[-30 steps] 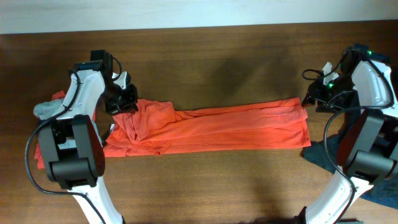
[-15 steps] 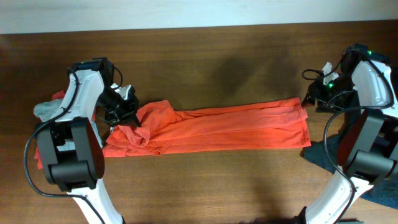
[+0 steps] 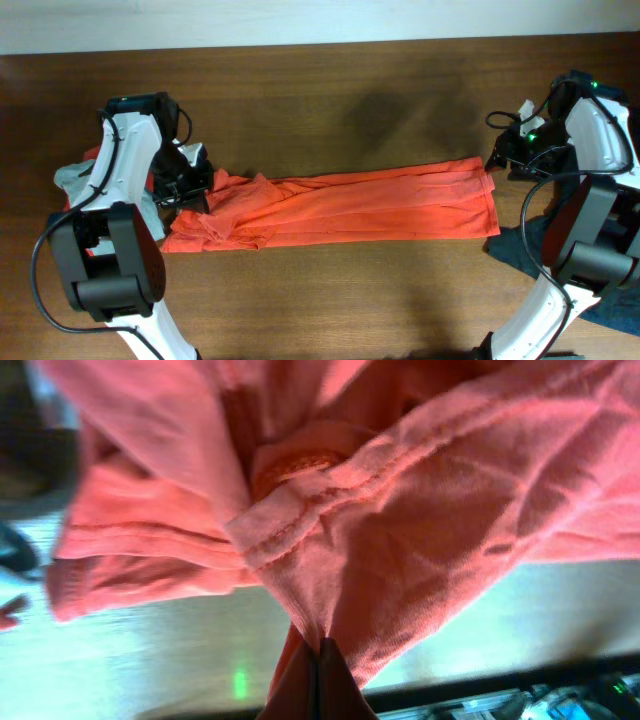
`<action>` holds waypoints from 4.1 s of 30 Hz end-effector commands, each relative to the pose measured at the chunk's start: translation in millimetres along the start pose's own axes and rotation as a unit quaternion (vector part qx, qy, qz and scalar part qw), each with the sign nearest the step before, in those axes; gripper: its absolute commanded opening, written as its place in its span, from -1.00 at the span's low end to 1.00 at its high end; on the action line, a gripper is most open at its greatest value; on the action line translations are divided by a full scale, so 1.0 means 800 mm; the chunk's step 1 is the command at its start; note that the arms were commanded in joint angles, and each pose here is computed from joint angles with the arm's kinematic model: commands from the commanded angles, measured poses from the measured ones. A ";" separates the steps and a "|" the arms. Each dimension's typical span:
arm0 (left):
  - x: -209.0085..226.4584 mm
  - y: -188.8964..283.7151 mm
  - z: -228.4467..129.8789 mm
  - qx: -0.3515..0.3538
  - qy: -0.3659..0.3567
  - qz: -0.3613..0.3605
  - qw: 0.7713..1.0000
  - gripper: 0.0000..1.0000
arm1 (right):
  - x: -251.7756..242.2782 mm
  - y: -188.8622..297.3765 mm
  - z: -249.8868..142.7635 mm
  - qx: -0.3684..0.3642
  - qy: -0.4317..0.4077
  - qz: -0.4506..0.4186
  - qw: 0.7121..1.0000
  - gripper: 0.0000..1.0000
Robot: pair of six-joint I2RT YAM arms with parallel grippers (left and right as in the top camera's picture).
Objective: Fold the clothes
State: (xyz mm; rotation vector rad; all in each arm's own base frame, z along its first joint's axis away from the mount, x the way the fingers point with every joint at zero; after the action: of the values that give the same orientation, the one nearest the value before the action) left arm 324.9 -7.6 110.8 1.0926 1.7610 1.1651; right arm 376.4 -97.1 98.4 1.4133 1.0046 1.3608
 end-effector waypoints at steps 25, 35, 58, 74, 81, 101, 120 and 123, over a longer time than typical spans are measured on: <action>-0.086 0.065 -0.018 -0.108 -0.102 -0.105 0.983 -0.67 | 0.002 0.005 -0.004 -0.001 -0.002 -0.001 1.000 0.10; -0.063 -0.018 -0.025 -0.058 -0.098 -0.094 0.989 -0.66 | 0.002 0.005 -0.004 -0.001 -0.002 -0.001 1.000 0.10; 0.031 -0.069 0.030 -0.129 -0.008 -0.099 0.987 -0.48 | -0.017 0.011 -0.013 0.001 -0.028 0.001 1.000 0.56; 0.014 0.061 0.007 -0.279 -0.046 -0.113 0.952 -0.18 | -0.034 0.010 -0.028 -0.032 0.007 0.091 0.995 0.83; 0.012 0.073 0.001 -0.295 -0.051 -0.116 0.947 0.10 | -0.014 -0.043 -0.042 -0.035 0.024 0.142 0.989 0.91; 0.012 0.072 -0.002 -0.289 -0.050 -0.117 0.949 0.12 | 0.010 -0.075 -0.024 -0.055 0.057 0.129 0.988 -0.39; 0.011 0.068 -0.007 -0.276 -0.043 -0.122 0.952 0.11 | -0.075 0.023 0.000 -0.075 -0.027 0.003 0.997 -0.92; 0.011 0.066 -0.011 -0.267 -0.042 -0.124 0.955 0.11 | -0.053 0.036 0.003 -0.061 -0.013 0.007 0.998 -0.92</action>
State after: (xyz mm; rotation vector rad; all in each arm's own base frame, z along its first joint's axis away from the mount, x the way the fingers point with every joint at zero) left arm 326.7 12.1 155.2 0.5874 1.3537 1.3229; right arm 368.5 -153.1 100.7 1.3893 0.8246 1.3902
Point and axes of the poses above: each gripper's point midway between its finger pads, its own y axis back along the fingers, its own x axis along the line the jaws close on, z = x × y, the point moved 3 cm from there along y, back along the fingers, and after that the axes turned 12 degrees about y, right-handed, at the moved point
